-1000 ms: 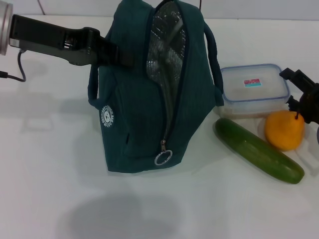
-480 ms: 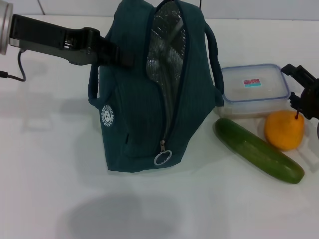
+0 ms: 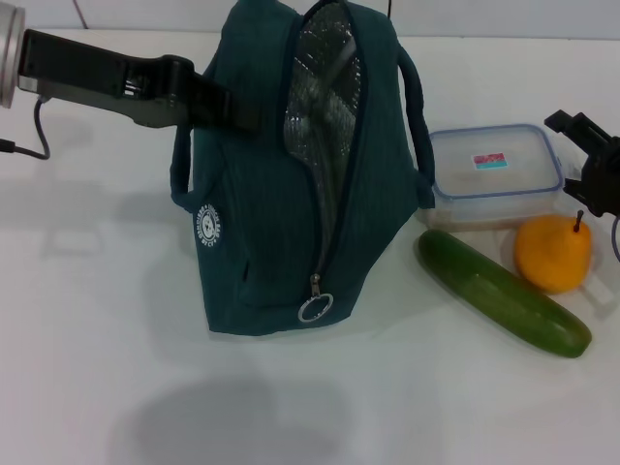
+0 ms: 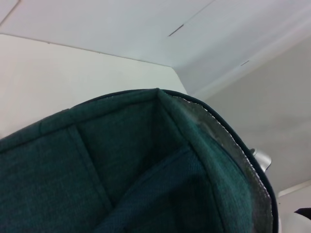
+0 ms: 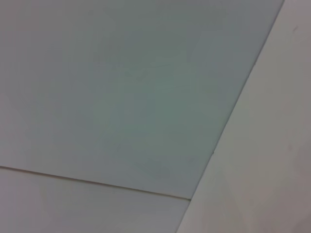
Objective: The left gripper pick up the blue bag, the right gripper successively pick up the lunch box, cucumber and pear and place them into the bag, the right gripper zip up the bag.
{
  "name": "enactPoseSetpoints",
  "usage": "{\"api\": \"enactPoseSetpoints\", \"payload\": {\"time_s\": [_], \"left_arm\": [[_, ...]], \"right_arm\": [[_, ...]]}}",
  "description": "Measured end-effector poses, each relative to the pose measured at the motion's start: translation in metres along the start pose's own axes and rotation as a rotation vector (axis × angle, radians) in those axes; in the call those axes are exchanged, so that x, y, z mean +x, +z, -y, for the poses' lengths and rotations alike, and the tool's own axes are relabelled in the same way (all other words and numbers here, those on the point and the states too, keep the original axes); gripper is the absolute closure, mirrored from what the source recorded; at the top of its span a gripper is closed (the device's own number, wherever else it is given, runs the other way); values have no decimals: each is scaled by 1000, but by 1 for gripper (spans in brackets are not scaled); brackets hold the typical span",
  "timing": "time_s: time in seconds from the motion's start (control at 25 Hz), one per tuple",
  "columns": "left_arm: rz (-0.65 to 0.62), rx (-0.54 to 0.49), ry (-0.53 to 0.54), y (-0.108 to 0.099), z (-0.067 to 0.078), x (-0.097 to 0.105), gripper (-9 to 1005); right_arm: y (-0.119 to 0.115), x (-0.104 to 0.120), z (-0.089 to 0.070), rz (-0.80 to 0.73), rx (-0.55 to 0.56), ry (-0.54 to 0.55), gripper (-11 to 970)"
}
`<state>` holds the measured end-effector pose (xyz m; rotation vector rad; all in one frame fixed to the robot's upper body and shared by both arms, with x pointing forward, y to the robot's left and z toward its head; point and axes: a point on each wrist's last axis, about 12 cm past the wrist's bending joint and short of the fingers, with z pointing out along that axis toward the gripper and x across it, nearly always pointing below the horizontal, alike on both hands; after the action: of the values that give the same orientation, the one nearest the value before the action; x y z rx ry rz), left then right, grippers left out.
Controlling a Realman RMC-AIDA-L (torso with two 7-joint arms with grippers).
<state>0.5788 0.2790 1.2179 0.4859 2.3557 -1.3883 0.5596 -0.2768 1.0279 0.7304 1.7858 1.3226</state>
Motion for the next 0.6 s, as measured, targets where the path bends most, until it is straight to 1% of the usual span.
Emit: {"api": "enactPoseSetpoints", "payload": {"time_s": [0.24, 0.6], "left_arm": [[-6, -7, 1, 1, 0, -1, 954], [-6, -8, 0, 0, 0, -1, 954]], "right_arm": [[6, -1, -5, -4, -8, -12, 177], [4, 0, -4, -9, -15, -15, 228]]}}
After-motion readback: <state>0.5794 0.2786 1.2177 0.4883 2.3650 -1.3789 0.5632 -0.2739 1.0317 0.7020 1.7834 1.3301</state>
